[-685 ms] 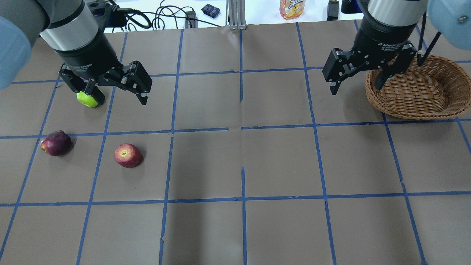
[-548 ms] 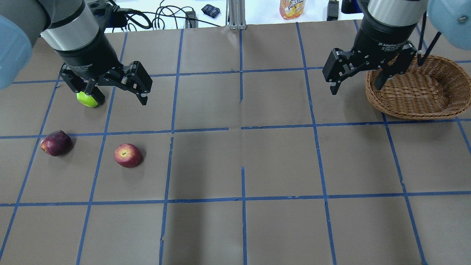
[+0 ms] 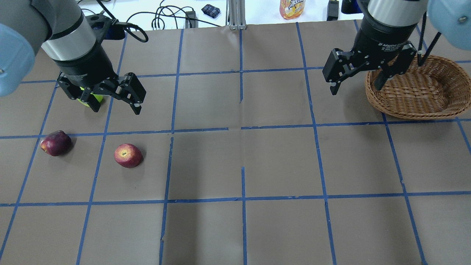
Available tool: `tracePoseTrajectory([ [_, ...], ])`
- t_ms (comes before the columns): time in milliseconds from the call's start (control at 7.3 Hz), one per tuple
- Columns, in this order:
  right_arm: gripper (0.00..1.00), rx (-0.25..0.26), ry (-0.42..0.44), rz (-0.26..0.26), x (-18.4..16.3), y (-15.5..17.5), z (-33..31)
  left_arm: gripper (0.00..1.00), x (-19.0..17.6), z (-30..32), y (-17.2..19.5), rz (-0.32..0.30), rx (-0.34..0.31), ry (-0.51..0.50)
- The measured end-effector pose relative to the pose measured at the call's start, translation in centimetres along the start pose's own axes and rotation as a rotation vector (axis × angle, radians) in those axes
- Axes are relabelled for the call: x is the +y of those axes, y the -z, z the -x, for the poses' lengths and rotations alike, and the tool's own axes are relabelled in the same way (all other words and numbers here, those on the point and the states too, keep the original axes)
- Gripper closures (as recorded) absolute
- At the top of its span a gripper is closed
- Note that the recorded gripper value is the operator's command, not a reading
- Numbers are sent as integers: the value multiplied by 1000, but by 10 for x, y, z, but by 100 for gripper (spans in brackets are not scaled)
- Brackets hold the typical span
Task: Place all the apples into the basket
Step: 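Move the left gripper down onto the bright red apple and grasp it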
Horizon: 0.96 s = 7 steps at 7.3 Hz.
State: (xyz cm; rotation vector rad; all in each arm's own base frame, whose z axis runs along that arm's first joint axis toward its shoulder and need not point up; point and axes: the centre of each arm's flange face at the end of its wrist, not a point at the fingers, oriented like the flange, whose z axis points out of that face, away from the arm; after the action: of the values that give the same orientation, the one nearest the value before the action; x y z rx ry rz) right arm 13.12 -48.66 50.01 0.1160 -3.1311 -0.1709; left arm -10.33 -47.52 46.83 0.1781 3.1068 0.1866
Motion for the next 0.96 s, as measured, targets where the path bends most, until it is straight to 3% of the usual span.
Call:
tracePoseTrajectory([
  [411,0,0,0,1,0,-1,0,0,-31,81,-120,-67,32,56],
  [685,0,1,1,1,0,-1,0,0,-36,90,-183,-48,49,43],
  [958,0,1,0,1,0,0,0,0,-38,89,-222,-29,58,44],
])
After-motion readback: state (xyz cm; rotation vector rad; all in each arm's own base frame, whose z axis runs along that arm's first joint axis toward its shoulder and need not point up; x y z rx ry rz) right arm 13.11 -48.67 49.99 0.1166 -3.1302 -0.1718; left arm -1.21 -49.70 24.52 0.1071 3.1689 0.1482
